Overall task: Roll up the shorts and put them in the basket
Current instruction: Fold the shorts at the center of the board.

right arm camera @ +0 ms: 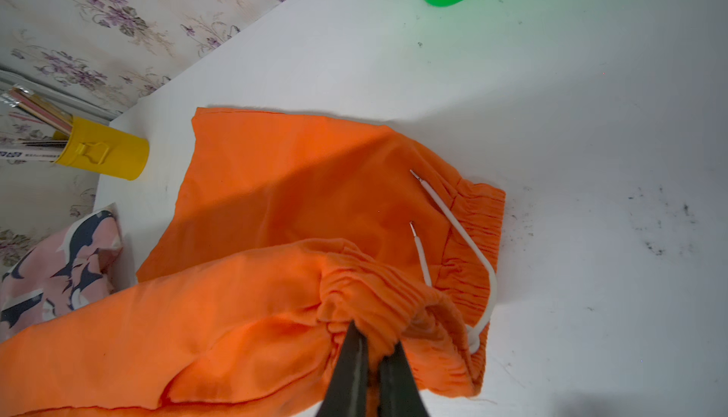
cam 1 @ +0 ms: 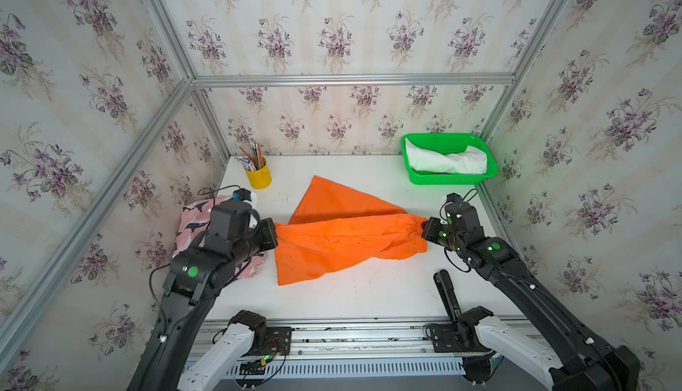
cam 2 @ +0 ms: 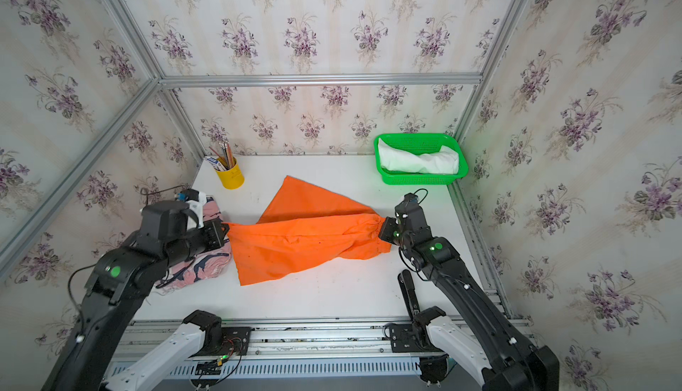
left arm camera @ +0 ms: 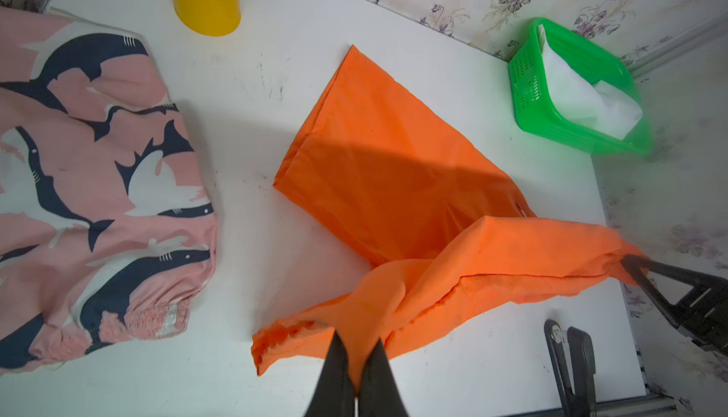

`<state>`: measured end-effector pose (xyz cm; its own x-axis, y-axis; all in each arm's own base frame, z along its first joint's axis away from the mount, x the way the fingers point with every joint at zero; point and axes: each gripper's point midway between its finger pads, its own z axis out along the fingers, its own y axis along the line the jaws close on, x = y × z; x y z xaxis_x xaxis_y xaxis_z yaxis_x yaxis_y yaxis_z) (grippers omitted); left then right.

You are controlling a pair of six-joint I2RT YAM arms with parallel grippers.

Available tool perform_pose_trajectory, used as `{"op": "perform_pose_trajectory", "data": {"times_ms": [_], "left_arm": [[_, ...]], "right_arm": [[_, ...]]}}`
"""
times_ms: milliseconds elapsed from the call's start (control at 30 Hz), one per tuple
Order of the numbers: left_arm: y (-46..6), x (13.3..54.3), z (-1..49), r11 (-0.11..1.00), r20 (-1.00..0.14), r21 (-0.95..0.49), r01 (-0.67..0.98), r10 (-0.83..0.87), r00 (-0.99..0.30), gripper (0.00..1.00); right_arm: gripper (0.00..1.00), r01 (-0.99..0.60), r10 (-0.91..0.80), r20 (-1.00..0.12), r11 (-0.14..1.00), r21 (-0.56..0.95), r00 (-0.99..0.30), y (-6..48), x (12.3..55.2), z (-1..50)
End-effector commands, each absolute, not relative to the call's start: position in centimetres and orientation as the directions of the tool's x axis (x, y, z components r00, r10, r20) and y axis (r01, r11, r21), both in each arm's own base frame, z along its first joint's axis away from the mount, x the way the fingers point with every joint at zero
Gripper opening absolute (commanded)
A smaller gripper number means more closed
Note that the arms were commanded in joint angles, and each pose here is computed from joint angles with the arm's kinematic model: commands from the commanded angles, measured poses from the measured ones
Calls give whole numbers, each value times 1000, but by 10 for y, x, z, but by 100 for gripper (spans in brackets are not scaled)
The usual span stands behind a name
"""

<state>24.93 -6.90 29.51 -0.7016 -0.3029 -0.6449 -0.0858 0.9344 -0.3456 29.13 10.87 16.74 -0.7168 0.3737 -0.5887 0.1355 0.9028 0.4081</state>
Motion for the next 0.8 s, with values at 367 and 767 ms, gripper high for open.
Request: {"op": "perform_pose_trajectory", "data": {"times_ms": [367,767], "left_arm": [[-137,453,215,985,-441,-175,8,-71,-895,17],[-144,453,215,998,-469,-59,31,0,-883,60]], "right_arm": [[0,392,465,-517,885,251,-718,71,363,82],[63,393,369,-520,917,67,-771,50,357,79]]}}
